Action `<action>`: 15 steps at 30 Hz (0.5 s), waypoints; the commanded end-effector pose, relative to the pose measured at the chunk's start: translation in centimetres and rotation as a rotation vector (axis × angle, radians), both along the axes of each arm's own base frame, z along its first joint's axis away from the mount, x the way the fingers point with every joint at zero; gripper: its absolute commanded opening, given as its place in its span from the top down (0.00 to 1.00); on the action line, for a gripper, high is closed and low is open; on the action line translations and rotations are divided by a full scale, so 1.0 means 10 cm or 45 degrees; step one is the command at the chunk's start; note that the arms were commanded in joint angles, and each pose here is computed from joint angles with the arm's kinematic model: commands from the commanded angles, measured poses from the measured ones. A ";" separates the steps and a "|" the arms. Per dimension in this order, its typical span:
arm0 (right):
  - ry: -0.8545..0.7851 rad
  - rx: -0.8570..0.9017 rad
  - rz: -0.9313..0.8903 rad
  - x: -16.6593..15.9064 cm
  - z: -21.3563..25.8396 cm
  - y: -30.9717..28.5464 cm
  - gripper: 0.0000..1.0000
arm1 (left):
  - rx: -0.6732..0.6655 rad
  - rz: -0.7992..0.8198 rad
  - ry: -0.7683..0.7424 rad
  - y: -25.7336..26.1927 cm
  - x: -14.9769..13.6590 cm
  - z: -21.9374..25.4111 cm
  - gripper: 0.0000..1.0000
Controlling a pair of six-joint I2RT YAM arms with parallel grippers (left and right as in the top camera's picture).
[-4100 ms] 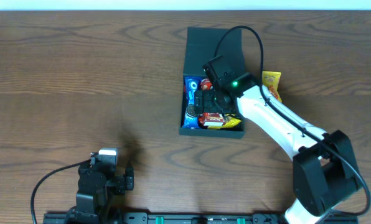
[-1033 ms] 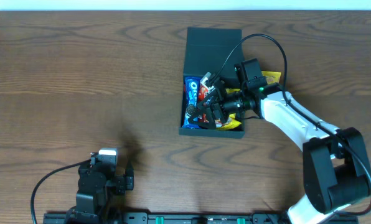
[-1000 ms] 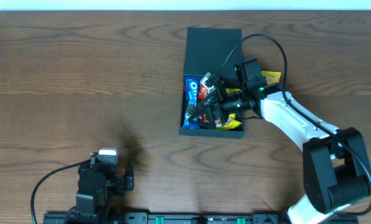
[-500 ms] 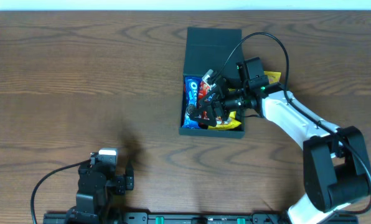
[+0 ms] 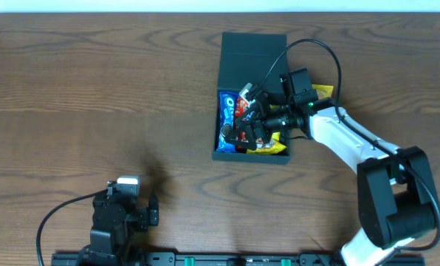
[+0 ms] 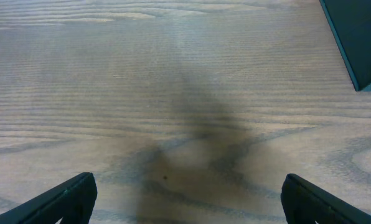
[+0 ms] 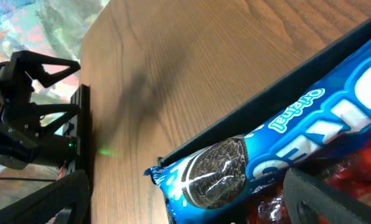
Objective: Pack container
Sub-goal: 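Push the Hello Panda box down between the packs and release, then move the right gripper to the yellow Julie's pack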
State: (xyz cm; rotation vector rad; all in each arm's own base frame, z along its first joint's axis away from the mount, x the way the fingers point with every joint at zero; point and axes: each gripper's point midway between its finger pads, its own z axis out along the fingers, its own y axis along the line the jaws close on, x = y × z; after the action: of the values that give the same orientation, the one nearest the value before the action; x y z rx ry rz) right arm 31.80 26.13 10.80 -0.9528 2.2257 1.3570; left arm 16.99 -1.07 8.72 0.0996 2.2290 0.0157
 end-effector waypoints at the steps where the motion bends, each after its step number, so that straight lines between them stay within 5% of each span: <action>1: -0.079 -0.011 -0.040 0.03 0.25 -0.05 0.01 | 0.042 0.014 0.102 0.05 -0.08 -0.27 0.05; 8: -0.268 -0.116 -0.242 -0.03 0.94 -0.29 0.01 | 0.042 0.014 0.102 0.05 -0.08 -0.27 0.05; 15: -0.087 -0.563 -0.949 0.01 0.89 -1.35 0.01 | 0.042 0.014 0.102 0.05 -0.08 -0.27 0.04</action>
State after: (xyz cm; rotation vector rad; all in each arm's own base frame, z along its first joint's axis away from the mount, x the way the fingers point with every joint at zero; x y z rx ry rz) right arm 29.91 18.37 21.35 -0.5700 2.3598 0.8053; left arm 16.99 -1.06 8.73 0.0998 2.2289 0.0163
